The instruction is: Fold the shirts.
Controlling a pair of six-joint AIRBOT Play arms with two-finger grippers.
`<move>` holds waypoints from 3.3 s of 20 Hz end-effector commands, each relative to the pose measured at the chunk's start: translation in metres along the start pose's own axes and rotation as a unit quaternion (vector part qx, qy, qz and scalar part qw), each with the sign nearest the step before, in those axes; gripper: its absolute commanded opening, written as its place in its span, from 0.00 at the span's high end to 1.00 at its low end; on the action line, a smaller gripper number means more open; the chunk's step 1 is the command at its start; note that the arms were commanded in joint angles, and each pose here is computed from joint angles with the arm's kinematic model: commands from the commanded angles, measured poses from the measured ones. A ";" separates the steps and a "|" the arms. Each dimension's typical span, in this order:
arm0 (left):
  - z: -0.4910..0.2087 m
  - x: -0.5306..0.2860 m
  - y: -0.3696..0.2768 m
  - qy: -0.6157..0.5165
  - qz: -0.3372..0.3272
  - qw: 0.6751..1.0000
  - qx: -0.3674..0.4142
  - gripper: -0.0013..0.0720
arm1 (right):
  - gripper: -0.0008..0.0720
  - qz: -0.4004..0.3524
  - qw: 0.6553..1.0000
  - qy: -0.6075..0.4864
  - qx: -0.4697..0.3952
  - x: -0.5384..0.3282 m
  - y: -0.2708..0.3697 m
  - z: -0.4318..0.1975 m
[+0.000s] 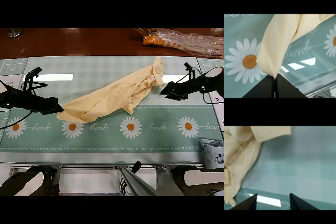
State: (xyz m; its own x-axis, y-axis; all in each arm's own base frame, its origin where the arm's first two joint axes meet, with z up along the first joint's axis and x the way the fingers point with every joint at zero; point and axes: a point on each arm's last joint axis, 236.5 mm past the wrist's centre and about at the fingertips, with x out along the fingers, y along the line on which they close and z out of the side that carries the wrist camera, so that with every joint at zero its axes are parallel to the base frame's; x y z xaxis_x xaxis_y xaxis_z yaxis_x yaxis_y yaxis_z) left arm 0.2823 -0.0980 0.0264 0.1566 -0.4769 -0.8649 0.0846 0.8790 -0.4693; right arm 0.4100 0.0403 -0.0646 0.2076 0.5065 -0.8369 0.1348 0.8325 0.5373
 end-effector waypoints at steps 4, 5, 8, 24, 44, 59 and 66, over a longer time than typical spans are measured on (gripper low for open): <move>0.000 0.000 0.000 0.001 0.000 1.000 0.000 0.96 | 0.31 0.013 0.997 -0.072 0.005 0.039 0.031 0.015; 0.000 0.000 0.000 0.000 0.000 1.000 0.000 0.96 | 0.31 0.022 0.996 -0.082 0.009 0.041 0.039 0.019; 0.000 0.000 0.000 0.001 0.000 1.000 0.000 0.96 | 0.31 0.025 0.996 -0.085 0.001 0.047 0.050 0.019; 0.003 -0.004 -0.001 -0.003 0.000 1.000 0.003 0.96 | 0.97 0.018 0.995 -0.097 0.003 0.070 0.060 0.022; 0.120 -0.502 -0.193 -0.710 -0.018 0.684 0.164 0.96 | 0.97 -0.055 0.772 -0.571 -0.275 -0.493 0.266 -0.037; 0.059 -0.352 -0.088 -0.403 0.144 0.900 0.080 0.96 | 0.97 -0.091 0.891 -0.348 -0.278 -0.400 0.220 -0.101; 0.048 -0.341 -0.135 -0.392 0.057 0.910 0.125 0.96 | 0.97 -0.043 0.917 -0.253 -0.306 -0.369 0.230 -0.142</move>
State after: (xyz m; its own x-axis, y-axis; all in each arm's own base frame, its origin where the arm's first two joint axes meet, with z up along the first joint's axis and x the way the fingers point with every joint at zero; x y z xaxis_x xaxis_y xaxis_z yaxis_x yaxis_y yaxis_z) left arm 0.2724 -0.0393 0.3930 0.8459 -0.2609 -0.4651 0.1763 0.9599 -0.2178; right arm 0.2464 0.0661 0.3707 0.7512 0.3477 -0.5611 -0.3185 0.9354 0.1532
